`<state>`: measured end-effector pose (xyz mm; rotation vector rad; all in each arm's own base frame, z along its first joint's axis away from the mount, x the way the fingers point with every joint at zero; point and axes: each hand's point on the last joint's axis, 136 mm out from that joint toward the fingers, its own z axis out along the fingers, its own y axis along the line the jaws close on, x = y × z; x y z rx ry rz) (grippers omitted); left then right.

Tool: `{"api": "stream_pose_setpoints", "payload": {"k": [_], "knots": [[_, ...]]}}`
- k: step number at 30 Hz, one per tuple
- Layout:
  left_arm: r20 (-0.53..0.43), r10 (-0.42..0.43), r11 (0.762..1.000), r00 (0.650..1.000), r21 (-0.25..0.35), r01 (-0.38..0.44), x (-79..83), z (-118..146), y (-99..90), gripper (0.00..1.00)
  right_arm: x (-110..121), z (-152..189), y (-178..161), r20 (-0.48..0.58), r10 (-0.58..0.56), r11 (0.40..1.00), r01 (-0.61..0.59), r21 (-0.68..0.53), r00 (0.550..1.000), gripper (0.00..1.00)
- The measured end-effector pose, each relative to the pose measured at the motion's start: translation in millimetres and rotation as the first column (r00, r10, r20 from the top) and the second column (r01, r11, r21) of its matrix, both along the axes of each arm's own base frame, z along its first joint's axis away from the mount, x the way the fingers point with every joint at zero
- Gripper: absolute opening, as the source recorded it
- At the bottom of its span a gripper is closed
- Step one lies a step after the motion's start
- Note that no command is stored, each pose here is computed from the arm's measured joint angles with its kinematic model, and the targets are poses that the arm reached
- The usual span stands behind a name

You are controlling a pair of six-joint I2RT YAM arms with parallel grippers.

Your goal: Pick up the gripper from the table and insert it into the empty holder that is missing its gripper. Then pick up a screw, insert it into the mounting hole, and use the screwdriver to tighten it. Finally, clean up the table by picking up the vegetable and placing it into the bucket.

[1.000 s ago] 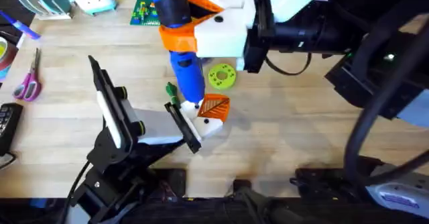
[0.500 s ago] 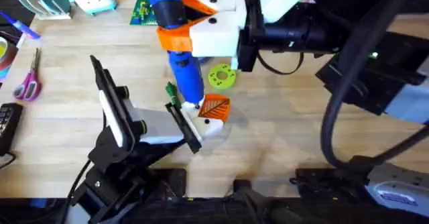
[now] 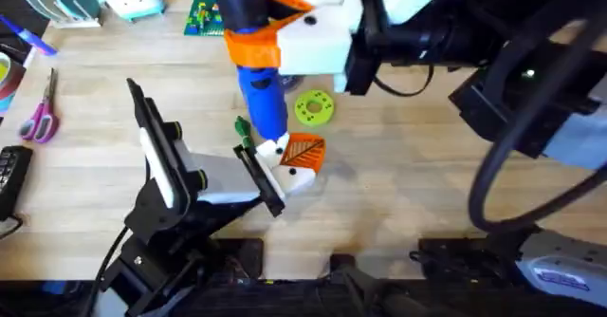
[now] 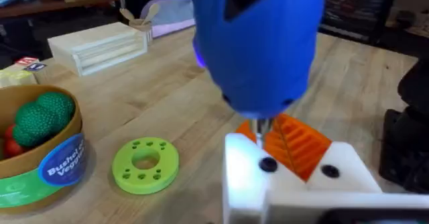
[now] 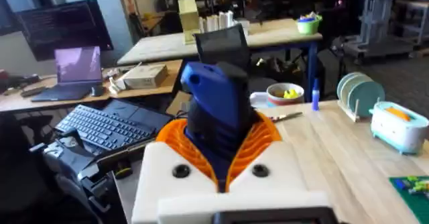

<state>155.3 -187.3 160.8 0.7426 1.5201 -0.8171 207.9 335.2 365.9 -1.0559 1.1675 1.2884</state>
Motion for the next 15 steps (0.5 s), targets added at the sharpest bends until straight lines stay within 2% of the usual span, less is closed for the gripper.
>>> {"api": "stream_pose_setpoints", "payload": {"k": [9, 12, 15], "knots": [[0.000, 0.000, 1.000, 1.000, 0.000, 0.000, 0.0, 0.0, 0.0, 0.009, 12.4, 29.1, -23.8, 0.076, -0.028, 0.995, 0.021, 0.097, 0.997, 0.028], [0.000, 0.000, 1.000, 1.000, 0.000, 0.000, 0.0, 0.0, 0.0, 0.009, 34.3, 24.9, -39.0, 0.059, -0.093, 0.993, 0.089, 0.082, 0.994, 0.028], [0.000, 0.000, 1.000, 1.000, 0.000, 0.000, 0.0, 0.1, 0.0, 0.009, 66.1, 7.9, -60.8, 0.029, -0.195, 0.981, 0.194, 0.023, 0.980, 0.028]]}}
